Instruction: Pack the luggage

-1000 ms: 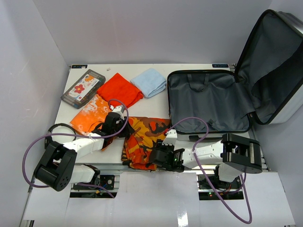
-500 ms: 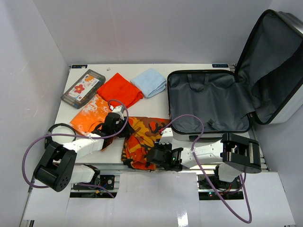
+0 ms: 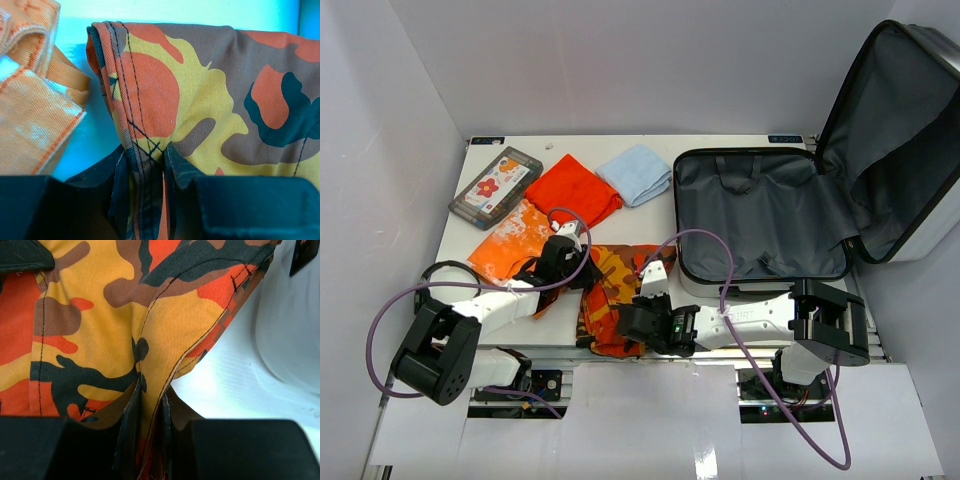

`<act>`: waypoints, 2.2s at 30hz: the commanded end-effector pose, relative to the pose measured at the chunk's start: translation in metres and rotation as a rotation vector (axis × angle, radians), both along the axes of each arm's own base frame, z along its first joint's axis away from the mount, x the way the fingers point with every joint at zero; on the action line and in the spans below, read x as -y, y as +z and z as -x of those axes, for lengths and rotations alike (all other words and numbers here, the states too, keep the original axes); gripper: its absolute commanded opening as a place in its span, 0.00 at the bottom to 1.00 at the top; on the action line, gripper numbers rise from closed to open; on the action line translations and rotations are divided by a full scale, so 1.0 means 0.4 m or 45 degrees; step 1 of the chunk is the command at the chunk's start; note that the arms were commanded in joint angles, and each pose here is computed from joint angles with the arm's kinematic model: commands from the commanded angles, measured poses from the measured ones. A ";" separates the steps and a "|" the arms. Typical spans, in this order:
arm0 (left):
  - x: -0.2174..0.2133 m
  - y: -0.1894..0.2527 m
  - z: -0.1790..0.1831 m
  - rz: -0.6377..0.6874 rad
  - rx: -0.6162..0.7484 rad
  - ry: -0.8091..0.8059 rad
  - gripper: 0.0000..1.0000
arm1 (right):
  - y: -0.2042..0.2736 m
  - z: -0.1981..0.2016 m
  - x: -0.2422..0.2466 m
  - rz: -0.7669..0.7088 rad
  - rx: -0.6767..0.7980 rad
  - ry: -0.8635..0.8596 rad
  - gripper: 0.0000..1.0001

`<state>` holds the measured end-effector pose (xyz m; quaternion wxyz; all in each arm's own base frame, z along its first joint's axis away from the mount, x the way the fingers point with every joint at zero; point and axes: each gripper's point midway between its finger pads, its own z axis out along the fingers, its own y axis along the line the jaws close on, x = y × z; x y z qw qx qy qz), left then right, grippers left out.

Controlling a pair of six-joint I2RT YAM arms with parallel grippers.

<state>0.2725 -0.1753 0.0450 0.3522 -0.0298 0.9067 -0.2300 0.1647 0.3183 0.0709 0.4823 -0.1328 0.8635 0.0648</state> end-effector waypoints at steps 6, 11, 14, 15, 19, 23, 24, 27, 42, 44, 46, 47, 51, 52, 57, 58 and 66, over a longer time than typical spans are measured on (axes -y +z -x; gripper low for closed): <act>0.042 0.227 -0.027 0.108 0.222 -0.040 0.00 | 0.202 -0.065 -0.064 -0.090 0.243 -0.051 0.08; 0.064 0.349 -0.039 0.167 0.340 -0.068 0.00 | 0.286 -0.079 -0.070 -0.124 0.305 -0.059 0.08; 0.085 0.389 -0.056 0.163 0.360 -0.108 0.00 | 0.337 -0.099 -0.078 -0.155 0.321 -0.056 0.08; 0.087 0.399 -0.064 0.160 0.369 -0.104 0.00 | 0.355 -0.115 -0.074 -0.160 0.326 -0.067 0.08; 0.096 0.444 -0.106 0.152 0.418 -0.078 0.00 | 0.450 -0.164 -0.037 -0.197 0.370 -0.100 0.08; 0.156 0.489 -0.168 0.169 0.440 -0.155 0.00 | 0.530 -0.226 0.051 -0.241 0.407 -0.175 0.08; 0.177 0.500 -0.184 0.180 0.443 -0.184 0.00 | 0.544 -0.241 0.077 -0.252 0.415 -0.198 0.08; 0.245 0.564 -0.239 0.223 0.489 -0.247 0.00 | 0.580 -0.300 0.170 -0.296 0.437 -0.286 0.08; 0.664 0.569 -0.481 0.442 0.532 -0.550 0.00 | 0.558 -0.596 0.567 -0.280 0.452 -0.558 0.08; 0.682 0.533 -0.491 0.453 0.503 -0.548 0.00 | 0.514 -0.625 0.613 -0.284 0.396 -0.580 0.08; 0.690 0.492 -0.495 0.440 0.472 -0.543 0.00 | 0.468 -0.641 0.637 -0.288 0.345 -0.584 0.08; 0.693 0.475 -0.497 0.425 0.466 -0.540 0.00 | 0.447 -0.647 0.645 -0.280 0.321 -0.582 0.08; 0.703 0.422 -0.505 0.397 0.487 -0.520 0.00 | 0.368 -0.664 0.670 -0.217 0.239 -0.572 0.08; 0.706 0.404 -0.506 0.390 0.482 -0.520 0.00 | 0.351 -0.665 0.678 -0.197 0.222 -0.577 0.08; 0.709 0.321 -0.514 0.327 0.446 -0.517 0.00 | 0.299 -0.656 0.687 -0.205 0.181 -0.576 0.08; 0.704 0.307 -0.519 0.307 0.442 -0.503 0.00 | 0.289 -0.655 0.683 -0.212 0.169 -0.569 0.08; 0.676 0.213 -0.545 0.190 0.420 -0.435 0.04 | 0.228 -0.641 0.724 -0.176 0.104 -0.672 0.08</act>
